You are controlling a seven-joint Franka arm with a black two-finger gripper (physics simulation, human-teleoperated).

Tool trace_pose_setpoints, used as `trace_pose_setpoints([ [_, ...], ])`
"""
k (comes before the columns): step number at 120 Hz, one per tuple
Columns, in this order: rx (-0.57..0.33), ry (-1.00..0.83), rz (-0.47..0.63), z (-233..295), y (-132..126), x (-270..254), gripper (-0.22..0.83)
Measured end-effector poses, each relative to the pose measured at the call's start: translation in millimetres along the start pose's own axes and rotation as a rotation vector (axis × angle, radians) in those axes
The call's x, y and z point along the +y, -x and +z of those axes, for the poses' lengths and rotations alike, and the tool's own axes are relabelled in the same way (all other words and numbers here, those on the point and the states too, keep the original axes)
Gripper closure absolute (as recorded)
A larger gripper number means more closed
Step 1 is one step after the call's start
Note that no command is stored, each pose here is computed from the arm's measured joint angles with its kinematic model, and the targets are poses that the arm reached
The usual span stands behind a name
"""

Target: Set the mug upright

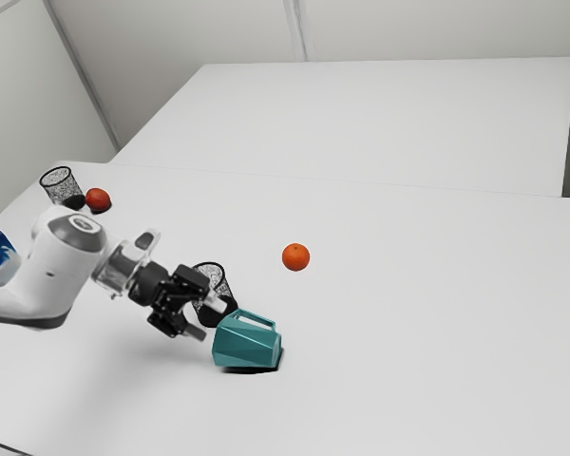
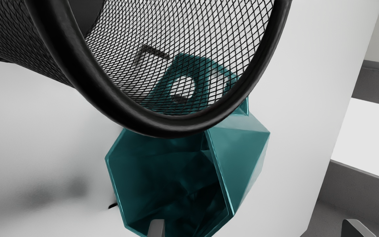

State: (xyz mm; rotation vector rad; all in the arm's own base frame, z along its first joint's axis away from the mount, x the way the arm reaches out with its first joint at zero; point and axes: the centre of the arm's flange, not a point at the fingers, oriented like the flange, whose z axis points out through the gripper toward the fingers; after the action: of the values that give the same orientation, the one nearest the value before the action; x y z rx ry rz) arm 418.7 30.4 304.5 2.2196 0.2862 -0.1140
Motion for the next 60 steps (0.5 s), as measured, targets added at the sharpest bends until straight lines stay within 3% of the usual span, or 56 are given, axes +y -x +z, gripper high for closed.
trace_pose_setpoints([
  [38, 0.014, 0.005, 0.046, 27.6, -12.6, 5.8, 0.04],
  [49, 0.016, 0.010, 0.061, 33.6, -12.7, 10.5, 0.14],
  [60, 0.029, 0.024, 0.068, 34.5, -13.1, 15.7, 0.31],
])
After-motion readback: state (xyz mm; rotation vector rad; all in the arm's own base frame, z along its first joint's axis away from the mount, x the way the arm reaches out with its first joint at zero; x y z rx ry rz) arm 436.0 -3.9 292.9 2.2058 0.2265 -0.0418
